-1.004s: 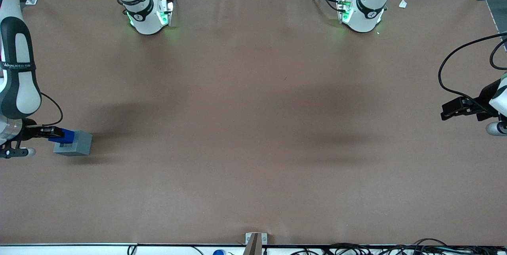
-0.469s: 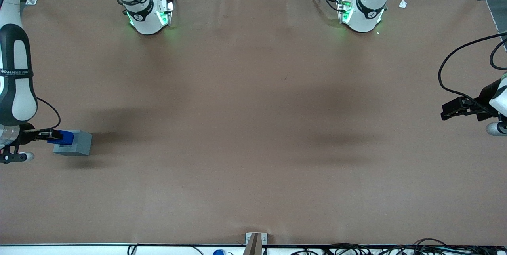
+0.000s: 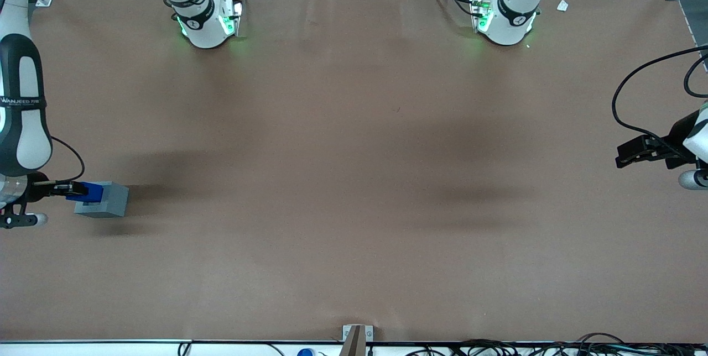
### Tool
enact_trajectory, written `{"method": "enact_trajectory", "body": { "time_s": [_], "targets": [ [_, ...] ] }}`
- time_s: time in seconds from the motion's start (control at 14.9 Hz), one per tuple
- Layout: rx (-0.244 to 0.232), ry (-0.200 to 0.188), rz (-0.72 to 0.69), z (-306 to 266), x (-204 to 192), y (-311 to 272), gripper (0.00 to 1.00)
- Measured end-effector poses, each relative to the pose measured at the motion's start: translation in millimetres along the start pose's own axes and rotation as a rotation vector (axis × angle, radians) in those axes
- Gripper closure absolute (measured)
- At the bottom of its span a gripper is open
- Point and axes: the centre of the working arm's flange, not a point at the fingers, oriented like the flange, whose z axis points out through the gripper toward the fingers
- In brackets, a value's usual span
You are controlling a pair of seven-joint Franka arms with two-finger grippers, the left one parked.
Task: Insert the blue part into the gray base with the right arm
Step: 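Press the block down and open the right gripper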
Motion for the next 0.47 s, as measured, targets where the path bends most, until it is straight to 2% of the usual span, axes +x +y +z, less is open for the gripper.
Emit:
{"method": "enact_trajectory", "body": {
  "time_s": [0.47],
  "targets": [
    [-0.003,0.008,0.018,-0.5,2.1,0.4,0.50]
  ]
}}
